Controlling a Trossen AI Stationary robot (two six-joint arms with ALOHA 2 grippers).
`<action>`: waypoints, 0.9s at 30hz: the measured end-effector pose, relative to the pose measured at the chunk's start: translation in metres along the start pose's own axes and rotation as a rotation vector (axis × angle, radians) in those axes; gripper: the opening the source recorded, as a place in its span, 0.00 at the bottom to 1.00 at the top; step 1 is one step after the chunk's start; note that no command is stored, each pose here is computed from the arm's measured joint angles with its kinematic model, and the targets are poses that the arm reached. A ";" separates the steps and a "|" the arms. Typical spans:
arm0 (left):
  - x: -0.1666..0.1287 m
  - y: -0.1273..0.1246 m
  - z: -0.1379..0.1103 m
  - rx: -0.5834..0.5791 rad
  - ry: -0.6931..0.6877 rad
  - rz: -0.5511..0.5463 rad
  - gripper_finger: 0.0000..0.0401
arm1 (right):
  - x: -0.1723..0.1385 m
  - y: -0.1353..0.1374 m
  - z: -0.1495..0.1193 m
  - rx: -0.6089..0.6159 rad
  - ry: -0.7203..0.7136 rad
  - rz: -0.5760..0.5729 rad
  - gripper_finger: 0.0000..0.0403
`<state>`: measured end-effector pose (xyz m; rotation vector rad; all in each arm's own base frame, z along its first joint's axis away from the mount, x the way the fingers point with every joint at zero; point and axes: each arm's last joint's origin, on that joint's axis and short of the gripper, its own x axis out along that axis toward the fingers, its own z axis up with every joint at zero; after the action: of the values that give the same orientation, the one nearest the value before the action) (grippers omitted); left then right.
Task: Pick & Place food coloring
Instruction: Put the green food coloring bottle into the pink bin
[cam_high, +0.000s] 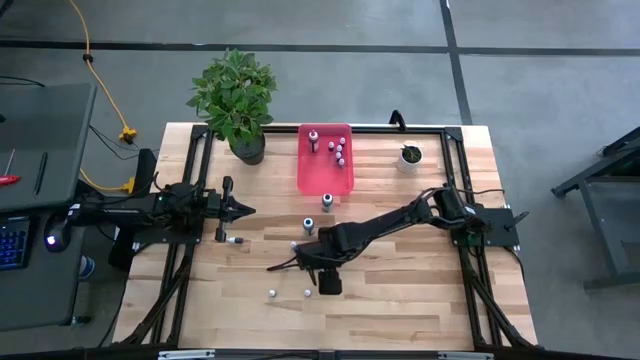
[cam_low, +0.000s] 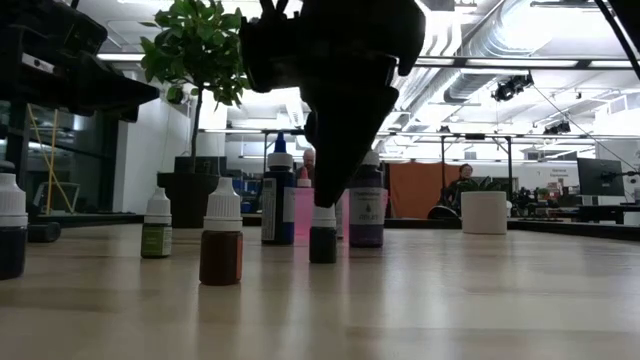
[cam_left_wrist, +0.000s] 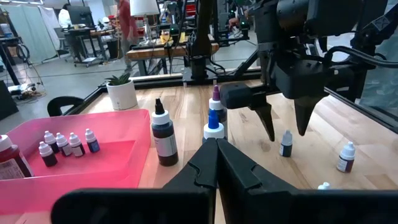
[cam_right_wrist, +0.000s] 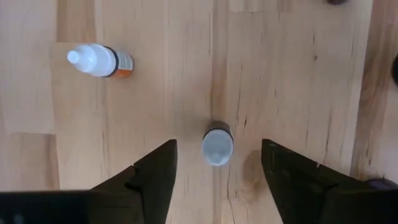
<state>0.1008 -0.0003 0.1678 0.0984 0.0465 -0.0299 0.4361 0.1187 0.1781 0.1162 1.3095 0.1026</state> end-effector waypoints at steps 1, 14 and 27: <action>0.000 0.000 0.000 0.000 0.000 0.000 0.00 | 0.000 0.001 0.000 -0.001 0.001 0.001 0.52; 0.000 0.000 0.000 0.000 0.000 0.000 0.00 | 0.003 0.007 -0.001 -0.034 -0.008 0.010 0.29; 0.000 0.000 0.000 0.000 0.000 0.000 0.00 | 0.007 0.007 0.000 -0.032 -0.001 0.029 0.14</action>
<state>0.1008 -0.0003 0.1677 0.0983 0.0466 -0.0299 0.4376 0.1266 0.1721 0.1083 1.3048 0.1484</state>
